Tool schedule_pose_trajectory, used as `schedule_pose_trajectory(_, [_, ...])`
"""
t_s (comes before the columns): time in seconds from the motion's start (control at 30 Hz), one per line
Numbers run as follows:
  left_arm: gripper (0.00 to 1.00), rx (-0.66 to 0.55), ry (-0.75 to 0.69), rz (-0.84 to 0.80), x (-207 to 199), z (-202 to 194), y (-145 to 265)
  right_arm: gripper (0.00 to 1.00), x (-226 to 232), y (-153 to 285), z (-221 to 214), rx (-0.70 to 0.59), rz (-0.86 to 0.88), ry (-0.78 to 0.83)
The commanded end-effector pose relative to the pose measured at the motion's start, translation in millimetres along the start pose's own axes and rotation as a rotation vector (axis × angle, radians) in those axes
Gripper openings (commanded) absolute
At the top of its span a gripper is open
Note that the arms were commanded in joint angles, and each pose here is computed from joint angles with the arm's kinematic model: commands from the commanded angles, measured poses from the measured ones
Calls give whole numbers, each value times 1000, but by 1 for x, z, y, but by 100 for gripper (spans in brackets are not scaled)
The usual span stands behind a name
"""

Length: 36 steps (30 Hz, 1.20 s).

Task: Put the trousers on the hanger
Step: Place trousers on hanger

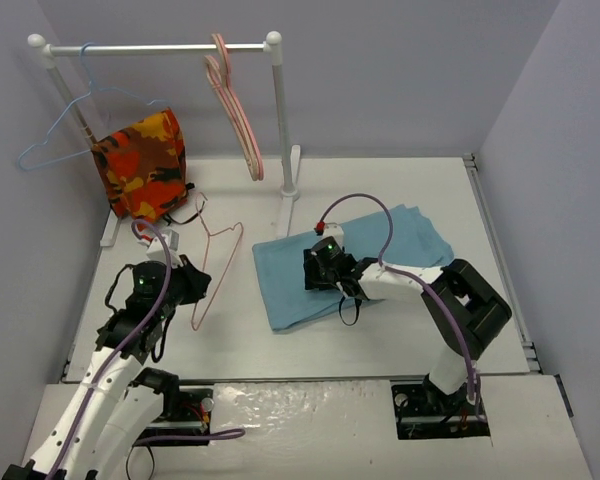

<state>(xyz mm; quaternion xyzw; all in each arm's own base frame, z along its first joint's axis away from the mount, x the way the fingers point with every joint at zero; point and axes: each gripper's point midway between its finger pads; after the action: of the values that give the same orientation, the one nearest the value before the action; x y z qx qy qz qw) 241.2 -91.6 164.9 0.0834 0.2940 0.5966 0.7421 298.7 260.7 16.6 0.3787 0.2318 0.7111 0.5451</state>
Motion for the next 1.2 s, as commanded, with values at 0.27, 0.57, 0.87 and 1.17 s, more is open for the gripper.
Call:
schedule_pose_trajectory(0.27, [0, -165, -5, -51, -29, 3, -16, 52, -16, 28, 27, 1, -72, 57])
schedule_pose_trajectory(0.57, [0, -145, 16, -28, -26, -19, -27, 51, 98, 33, 24, 21, 188, 259])
schedule_pose_trajectory(0.87, [0, -144, 12, -17, -26, -21, -27, 47, 111, -7, -20, 117, 161, 348])
schedule_pose_trajectory(1.17, [0, -144, 6, -61, -38, -23, -35, 34, 80, -28, -47, 169, 39, 299])
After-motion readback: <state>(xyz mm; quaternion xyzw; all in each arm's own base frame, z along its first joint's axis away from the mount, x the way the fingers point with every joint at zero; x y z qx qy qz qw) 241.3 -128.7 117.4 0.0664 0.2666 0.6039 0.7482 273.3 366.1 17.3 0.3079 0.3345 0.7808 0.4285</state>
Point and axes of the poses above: each gripper's point midway between its finger pads, its own y axis back along the fingers, its own x axis along the line the jaws close on, z = x × y, and after that the axes turned 7 degrees about -y, right-handed
